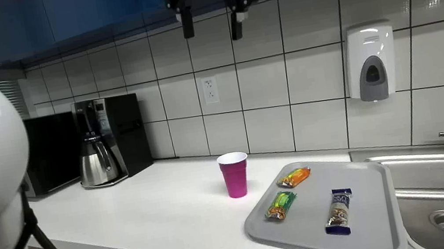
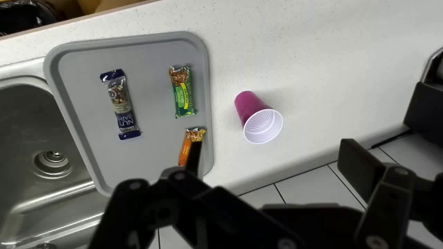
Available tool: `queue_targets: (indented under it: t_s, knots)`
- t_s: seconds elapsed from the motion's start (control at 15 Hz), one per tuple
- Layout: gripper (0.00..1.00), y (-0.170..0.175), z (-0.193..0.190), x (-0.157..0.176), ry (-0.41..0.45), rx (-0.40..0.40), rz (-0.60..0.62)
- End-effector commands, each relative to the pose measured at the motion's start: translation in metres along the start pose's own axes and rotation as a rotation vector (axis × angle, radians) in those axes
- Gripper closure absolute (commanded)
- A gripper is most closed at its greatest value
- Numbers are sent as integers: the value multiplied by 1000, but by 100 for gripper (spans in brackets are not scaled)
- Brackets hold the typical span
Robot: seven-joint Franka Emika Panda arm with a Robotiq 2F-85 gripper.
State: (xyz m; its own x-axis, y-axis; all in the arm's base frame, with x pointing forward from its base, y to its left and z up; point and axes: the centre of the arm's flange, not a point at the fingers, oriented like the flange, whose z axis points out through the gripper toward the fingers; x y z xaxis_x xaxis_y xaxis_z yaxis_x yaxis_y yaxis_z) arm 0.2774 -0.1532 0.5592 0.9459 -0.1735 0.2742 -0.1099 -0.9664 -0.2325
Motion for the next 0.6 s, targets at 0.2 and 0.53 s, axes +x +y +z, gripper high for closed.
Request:
queue_targets:
  t_s: [0.2, 0.53]
  knots:
    - [0, 0, 0, 0, -1, 0, 0]
    - [0, 3, 6, 1, 14, -39, -17]
